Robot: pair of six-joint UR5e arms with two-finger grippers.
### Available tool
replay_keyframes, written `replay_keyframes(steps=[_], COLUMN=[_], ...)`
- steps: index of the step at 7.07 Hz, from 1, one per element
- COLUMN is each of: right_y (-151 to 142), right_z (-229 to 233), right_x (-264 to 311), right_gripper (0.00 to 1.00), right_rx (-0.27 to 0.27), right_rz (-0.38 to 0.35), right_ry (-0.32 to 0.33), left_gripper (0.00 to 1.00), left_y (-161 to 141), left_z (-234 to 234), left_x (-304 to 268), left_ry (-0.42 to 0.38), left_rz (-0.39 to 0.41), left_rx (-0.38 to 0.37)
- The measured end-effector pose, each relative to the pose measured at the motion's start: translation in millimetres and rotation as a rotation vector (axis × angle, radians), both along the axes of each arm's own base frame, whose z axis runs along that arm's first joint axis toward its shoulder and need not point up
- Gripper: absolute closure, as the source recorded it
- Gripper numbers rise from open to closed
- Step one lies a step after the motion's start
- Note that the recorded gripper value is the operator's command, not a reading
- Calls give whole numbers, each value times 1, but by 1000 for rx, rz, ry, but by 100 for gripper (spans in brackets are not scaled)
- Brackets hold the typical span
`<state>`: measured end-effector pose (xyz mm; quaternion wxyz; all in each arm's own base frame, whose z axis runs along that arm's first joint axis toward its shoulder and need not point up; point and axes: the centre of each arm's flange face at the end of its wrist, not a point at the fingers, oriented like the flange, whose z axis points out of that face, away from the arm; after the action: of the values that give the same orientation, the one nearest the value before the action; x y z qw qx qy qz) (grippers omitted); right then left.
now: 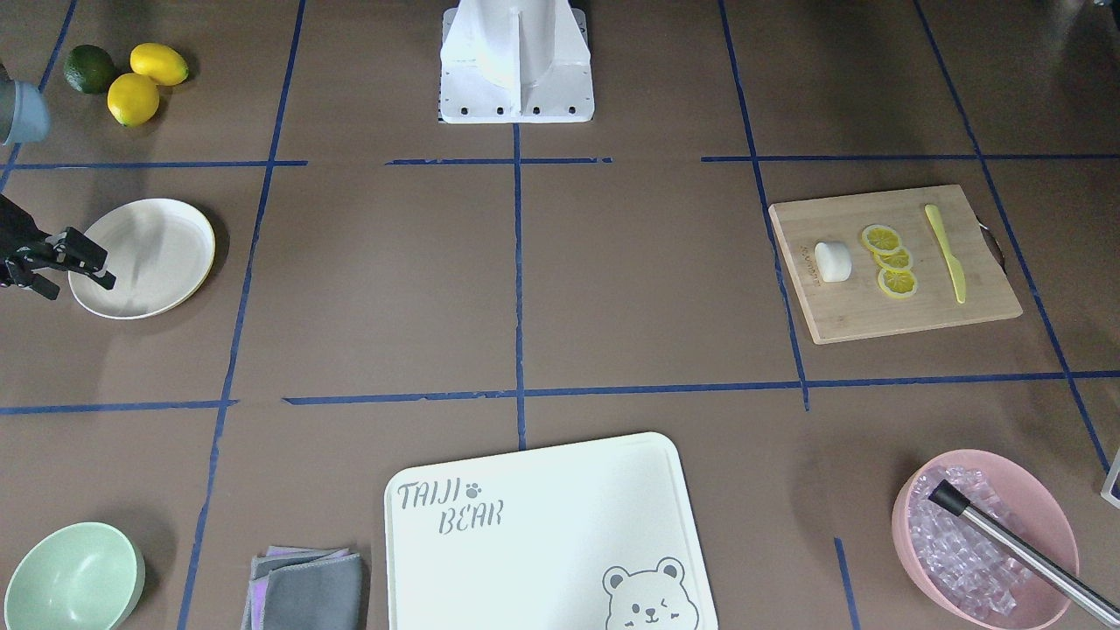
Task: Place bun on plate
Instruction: 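Reach the right gripper to the white plate rim and grip it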
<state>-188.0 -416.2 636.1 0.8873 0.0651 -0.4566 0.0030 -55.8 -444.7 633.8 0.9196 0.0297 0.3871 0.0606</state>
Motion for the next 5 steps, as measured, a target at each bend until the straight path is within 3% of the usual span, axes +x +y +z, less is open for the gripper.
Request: replay_keyframes(steps=[2, 5], right_y=[6, 7], right_z=[5, 7], right_x=[2, 2], right_gripper=[96, 100], right_rx=[-6, -7], right_rz=[-7, -8], right_ry=[6, 10], left_gripper=[0, 0], left_y=[4, 5], left_z=[1, 2], left_x=[0, 1], left_ry=[1, 2], left_rz=[1, 2], left_rx=[-3, -1])
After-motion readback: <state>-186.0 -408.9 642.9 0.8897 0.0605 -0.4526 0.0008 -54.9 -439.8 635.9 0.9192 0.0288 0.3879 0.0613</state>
